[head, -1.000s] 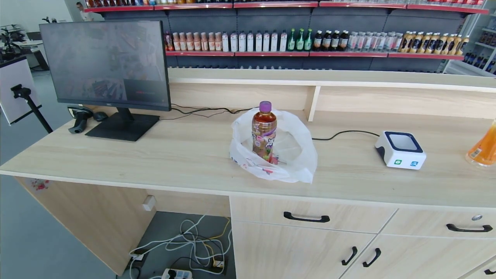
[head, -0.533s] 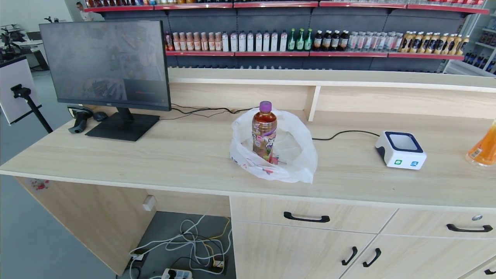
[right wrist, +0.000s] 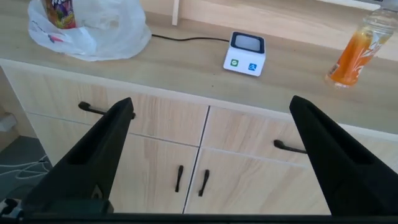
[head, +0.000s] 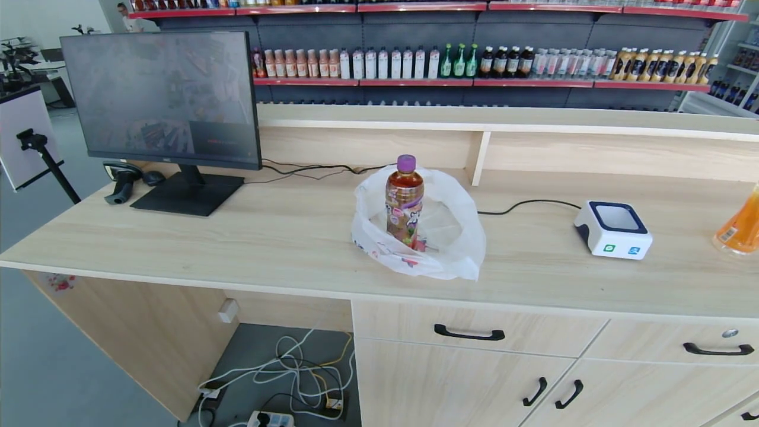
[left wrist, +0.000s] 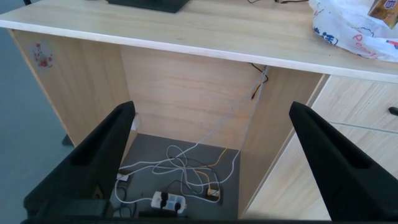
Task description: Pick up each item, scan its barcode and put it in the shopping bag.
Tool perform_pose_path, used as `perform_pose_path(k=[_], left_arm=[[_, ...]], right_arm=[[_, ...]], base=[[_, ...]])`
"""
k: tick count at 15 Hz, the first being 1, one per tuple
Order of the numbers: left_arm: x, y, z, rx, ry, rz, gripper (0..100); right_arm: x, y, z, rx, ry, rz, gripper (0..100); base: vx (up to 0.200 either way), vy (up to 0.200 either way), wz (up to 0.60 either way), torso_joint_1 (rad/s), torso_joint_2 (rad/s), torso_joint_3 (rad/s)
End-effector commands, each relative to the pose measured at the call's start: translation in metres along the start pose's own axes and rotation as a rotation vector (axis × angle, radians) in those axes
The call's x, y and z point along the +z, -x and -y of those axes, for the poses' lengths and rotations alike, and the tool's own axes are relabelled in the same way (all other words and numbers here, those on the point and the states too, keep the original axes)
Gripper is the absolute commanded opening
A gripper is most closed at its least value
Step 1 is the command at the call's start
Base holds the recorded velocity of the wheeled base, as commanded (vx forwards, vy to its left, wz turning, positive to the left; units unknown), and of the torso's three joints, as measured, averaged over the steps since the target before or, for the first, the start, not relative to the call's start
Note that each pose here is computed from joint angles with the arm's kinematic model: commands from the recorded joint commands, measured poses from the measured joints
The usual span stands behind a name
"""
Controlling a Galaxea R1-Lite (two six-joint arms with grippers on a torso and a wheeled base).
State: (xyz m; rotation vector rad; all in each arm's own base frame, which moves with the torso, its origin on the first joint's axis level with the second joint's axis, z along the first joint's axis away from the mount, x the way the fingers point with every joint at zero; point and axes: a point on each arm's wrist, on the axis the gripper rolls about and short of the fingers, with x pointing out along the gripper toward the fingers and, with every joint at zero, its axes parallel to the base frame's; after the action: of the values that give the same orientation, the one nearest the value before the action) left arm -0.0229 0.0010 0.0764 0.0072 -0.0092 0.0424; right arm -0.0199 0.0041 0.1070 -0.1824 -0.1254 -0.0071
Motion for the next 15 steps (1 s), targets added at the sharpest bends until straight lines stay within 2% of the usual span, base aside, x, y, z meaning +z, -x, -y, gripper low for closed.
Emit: perform_pose_path(k=[1,3,15], left_arm=[[-0.0001,0.0000,0.0000,0.001,-0.002,-0.002,100],[-0.0001,0.0000,0.0000,-0.001,-0.011,-0.002,100],[-0.0001,0.0000,0.0000,-0.001,-0.009,-0.002,100]], right_arm=[[-0.0009,-0.0012,-0.0001,0.003,-0.001,-0.012,100],[-0.0001,-0.0010,-0.0005,0.025,-0.001,-0.007,100],[0.0025,-0.0005,-0.0003,0.037,-0.030,0.001,100]], base=[[0.000,-0.200,0.00,-0.007,0.00,0.002],[0.000,-0.200,0.00,0.010,0.00,0.002],[0.000,-0.200,0.00,0.006,0.00,0.002]])
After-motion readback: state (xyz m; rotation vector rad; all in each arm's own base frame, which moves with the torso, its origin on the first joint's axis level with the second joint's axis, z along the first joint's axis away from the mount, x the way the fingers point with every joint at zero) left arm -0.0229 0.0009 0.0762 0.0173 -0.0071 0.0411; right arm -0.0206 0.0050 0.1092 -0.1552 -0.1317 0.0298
